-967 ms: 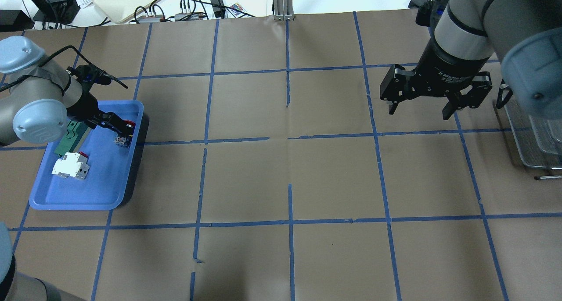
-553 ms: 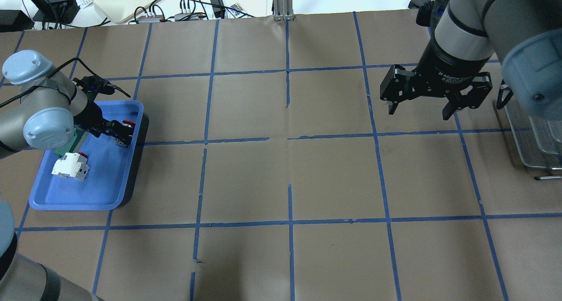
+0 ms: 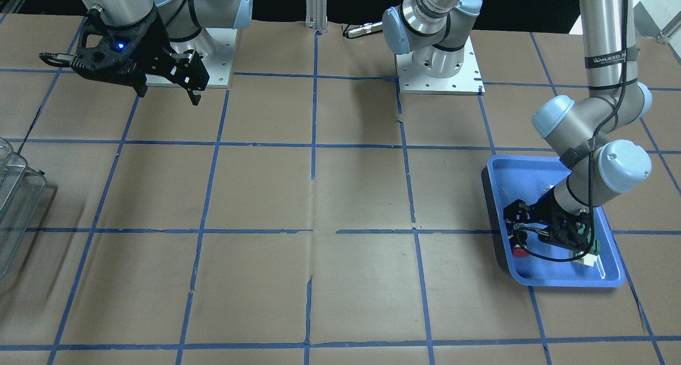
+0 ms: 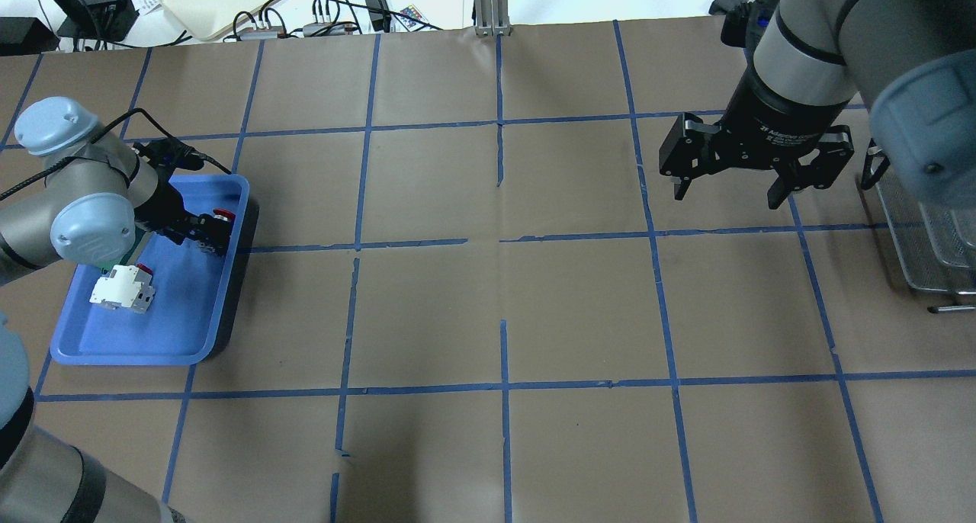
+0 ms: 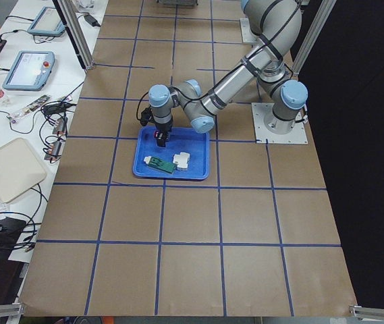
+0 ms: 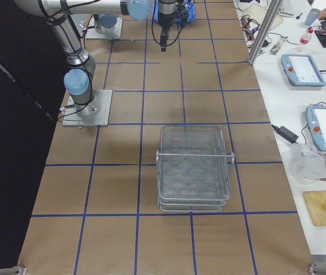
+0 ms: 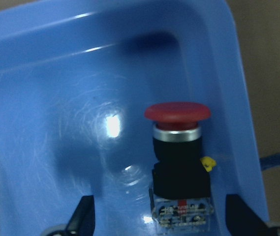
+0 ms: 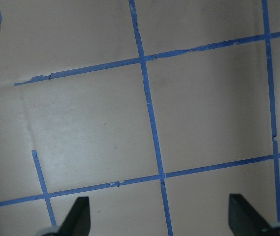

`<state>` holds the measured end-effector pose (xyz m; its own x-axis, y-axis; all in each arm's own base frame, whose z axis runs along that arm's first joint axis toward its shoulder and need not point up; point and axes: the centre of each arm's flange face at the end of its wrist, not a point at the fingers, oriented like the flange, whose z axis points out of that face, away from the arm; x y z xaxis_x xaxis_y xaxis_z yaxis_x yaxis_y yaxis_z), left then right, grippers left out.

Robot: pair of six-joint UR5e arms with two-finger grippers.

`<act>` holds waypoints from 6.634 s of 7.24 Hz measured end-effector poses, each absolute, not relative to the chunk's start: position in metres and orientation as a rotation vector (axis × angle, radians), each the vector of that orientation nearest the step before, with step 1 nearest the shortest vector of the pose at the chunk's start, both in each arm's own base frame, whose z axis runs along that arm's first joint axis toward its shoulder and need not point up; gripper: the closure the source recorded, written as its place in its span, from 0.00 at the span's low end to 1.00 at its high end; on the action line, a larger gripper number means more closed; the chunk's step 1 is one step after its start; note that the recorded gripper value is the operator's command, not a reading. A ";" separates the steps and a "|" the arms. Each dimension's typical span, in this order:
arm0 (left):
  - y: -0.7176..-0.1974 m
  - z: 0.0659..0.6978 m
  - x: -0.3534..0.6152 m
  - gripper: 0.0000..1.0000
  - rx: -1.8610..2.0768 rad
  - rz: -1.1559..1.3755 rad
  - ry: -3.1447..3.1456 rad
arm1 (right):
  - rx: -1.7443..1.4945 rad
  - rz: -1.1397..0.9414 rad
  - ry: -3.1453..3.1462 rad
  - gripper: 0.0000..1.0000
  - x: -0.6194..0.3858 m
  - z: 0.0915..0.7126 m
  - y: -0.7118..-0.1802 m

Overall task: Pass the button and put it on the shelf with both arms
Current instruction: 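Close the left gripper on the red button's black base, then lift the red button and carry it toward the right gripper, then close the right gripper on the red cap while the left gripper holds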

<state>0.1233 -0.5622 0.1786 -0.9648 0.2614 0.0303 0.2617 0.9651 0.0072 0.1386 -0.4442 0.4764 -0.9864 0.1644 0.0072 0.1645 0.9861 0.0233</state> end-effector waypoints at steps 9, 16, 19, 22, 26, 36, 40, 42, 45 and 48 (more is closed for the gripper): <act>-0.576 0.236 0.108 1.00 -1.228 0.194 -2.962 | -0.276 -0.044 -3.131 0.00 0.134 0.475 -0.447; -0.591 0.354 -0.181 1.00 -1.898 0.585 -2.148 | -1.474 -0.402 -3.263 0.00 0.096 0.460 -0.493; -0.552 0.398 -0.266 1.00 -1.839 0.723 -1.938 | -1.943 -0.775 -3.206 0.00 0.107 0.449 -0.518; -0.525 0.417 -0.302 1.00 -1.855 0.772 -1.836 | -2.155 -0.873 -3.130 0.00 0.093 0.449 -0.530; -0.525 0.425 -0.325 1.00 -1.750 0.850 -1.870 | -2.284 -0.968 -3.027 0.00 0.095 0.450 -0.527; -0.523 0.428 -0.331 1.00 -1.695 0.898 -1.833 | -2.375 -0.972 -2.984 0.16 0.127 0.452 -0.540; -0.523 0.428 -0.331 1.00 -1.690 0.894 -1.839 | -2.357 -0.993 -2.985 0.77 0.135 0.451 -0.538; -0.523 0.428 -0.330 1.00 -1.643 0.877 -1.870 | -2.337 -1.013 -2.985 1.00 0.141 0.449 -0.537; -0.523 0.428 -0.330 0.80 -1.619 0.869 -1.883 | -2.346 -1.054 -2.983 1.00 0.143 0.450 -0.535; -0.523 0.430 -0.331 0.80 -1.611 0.875 -1.876 | -2.361 -1.076 -2.975 1.00 0.142 0.450 -0.535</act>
